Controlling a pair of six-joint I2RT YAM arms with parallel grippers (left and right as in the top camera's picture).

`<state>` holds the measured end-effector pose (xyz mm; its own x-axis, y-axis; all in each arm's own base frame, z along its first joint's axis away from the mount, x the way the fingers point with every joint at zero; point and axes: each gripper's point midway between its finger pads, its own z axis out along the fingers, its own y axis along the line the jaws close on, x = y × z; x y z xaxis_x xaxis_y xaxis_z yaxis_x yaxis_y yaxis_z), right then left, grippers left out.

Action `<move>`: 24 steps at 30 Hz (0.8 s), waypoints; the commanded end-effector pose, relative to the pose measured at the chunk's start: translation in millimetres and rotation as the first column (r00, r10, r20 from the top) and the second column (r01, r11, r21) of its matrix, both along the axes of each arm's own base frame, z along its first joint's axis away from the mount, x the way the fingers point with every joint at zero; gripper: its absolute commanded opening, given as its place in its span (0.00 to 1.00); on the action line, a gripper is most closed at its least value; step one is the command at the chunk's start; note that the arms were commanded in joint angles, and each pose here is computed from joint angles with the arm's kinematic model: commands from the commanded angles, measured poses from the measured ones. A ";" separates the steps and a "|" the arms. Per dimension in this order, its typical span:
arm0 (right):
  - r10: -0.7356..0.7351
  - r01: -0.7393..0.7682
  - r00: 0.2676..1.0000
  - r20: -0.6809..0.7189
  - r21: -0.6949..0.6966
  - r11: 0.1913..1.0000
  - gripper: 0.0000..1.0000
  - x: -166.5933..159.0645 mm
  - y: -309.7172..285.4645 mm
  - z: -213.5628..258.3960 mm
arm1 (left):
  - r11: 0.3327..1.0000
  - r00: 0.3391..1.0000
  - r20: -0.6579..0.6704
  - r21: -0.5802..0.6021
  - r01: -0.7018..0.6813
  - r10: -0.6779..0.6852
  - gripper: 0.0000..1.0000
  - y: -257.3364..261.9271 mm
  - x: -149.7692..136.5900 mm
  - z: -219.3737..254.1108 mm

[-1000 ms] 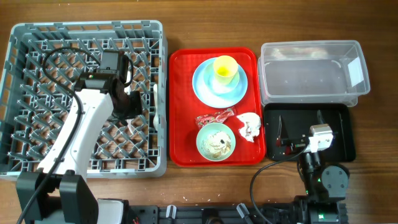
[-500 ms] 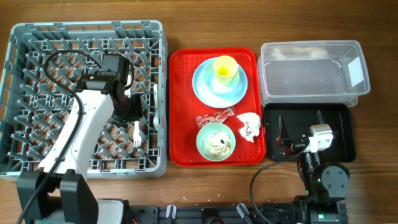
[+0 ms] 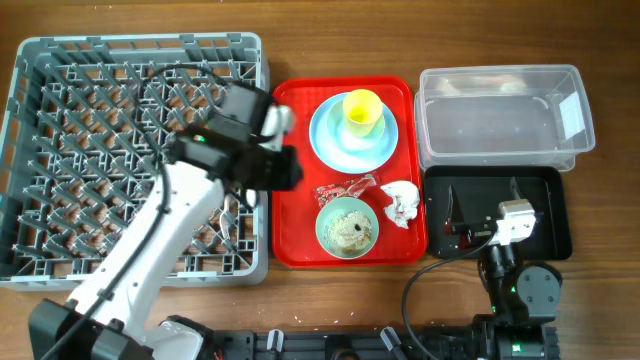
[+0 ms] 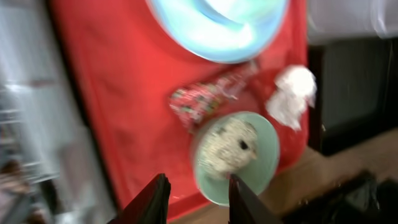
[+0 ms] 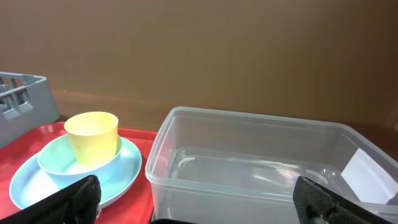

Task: Sort waste into correct bins and load items into the dishwasher rack
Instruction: 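Withdraw the left gripper to the rack's left side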

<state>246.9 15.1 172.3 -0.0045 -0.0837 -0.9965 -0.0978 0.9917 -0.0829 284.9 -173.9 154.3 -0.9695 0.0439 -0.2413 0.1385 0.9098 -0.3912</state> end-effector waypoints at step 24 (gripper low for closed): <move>0.134 -0.131 0.991 0.008 0.294 0.947 1.00 -4.0 23.0 9.4 | 0.839 0.741 0.438 -0.058 -0.541 0.509 1.00 113.3 19.5 118.2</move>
<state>246.7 16.7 175.9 -0.0048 0.0646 -0.9979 -0.1061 0.9922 0.0647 312.1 -100.7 251.0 -0.7226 -0.3222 -0.6116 -0.1432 0.9353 -0.3235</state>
